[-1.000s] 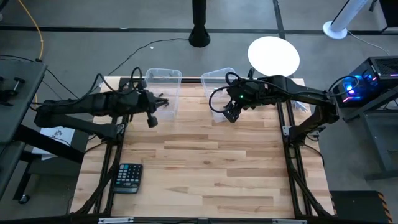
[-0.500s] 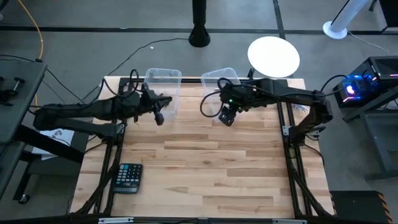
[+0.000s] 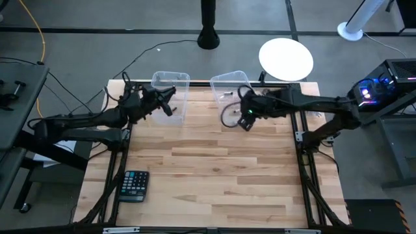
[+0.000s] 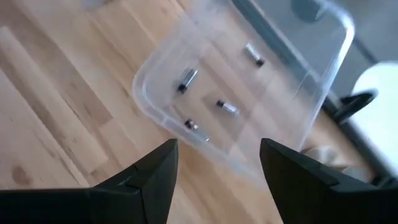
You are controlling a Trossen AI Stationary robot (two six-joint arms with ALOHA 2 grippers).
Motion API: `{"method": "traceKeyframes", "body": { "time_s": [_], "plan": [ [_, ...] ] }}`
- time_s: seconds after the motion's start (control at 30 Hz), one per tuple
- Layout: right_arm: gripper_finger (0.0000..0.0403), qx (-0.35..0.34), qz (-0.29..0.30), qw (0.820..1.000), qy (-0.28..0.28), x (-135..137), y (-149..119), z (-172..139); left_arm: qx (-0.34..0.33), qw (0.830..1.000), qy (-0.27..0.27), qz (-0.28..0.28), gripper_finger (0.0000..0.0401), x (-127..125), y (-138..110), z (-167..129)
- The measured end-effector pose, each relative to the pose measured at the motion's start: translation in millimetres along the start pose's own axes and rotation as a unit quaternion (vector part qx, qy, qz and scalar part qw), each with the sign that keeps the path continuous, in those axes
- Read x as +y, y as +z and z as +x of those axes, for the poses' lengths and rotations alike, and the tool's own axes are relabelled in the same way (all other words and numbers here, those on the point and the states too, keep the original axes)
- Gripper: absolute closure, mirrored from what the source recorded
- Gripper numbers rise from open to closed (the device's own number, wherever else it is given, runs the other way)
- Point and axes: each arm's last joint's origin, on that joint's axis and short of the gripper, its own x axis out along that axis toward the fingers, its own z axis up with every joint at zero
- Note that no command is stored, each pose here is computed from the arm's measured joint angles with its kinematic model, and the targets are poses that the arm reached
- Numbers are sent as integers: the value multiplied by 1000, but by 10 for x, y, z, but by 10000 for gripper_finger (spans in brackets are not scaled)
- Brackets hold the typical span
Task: Sort batteries
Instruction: Put the black battery into the left transparent bin, then return to Home Position
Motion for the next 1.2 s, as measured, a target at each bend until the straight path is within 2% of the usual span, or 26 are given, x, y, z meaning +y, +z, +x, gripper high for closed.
{"method": "traceKeyframes", "body": {
  "time_s": [0.23,0.4,0.7,0.9,0.97,1.2],
  "plan": [
    [181,6,103,993,55,-7,-620,227,10,1000,-4,0,391,102,-37,-3],
    [181,5,164,982,90,49,-933,370,16,999,12,-25,351,143,-45,3],
    [181,-10,185,975,120,137,-1023,431,11,999,14,-34,234,153,-28,-10],
    [181,-12,186,975,120,138,-1018,430,-1,999,10,-38,183,157,20,-54],
    [181,-12,186,975,121,137,-1018,430,-9,999,-10,-43,176,152,64,-99],
    [181,-30,190,974,119,145,-996,424,1,982,-158,-105,174,112,216,-403]
  ]
}}
